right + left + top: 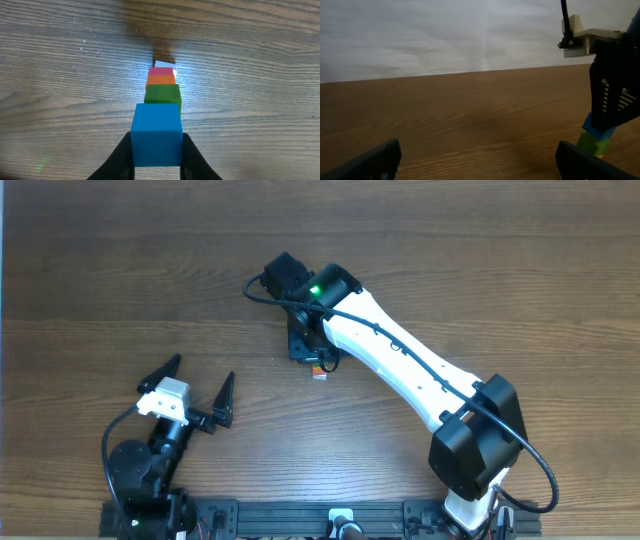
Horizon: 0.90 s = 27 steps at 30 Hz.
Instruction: Stack Cubes
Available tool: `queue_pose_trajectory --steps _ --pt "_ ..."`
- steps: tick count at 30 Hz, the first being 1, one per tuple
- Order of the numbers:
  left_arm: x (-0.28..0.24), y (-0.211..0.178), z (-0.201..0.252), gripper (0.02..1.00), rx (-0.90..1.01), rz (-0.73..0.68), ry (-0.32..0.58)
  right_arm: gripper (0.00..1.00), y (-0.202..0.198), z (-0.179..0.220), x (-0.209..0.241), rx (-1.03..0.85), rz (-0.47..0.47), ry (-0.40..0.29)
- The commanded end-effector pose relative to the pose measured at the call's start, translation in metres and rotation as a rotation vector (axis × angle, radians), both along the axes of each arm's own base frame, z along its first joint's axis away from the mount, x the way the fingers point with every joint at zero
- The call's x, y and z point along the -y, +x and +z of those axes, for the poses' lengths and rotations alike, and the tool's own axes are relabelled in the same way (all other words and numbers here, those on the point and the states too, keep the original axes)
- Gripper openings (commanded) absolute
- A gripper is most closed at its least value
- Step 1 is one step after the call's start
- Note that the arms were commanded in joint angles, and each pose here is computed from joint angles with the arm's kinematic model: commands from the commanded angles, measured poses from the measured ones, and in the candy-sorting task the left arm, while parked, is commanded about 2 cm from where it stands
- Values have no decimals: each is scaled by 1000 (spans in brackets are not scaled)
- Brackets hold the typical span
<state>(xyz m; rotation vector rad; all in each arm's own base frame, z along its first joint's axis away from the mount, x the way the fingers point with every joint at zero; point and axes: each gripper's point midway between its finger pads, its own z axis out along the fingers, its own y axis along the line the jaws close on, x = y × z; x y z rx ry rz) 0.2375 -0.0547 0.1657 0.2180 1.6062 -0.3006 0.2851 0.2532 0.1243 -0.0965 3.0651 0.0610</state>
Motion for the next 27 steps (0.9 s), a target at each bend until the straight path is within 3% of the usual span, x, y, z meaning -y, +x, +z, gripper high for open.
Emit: queue_pose_trajectory --steps 1,27 --pt "3 -1 -1 1000 4 -16 11 29 -3 2 0 5 -1 5" --pt "3 -1 -1 998 3 -16 11 38 -1 -7 2 4 -6 1"
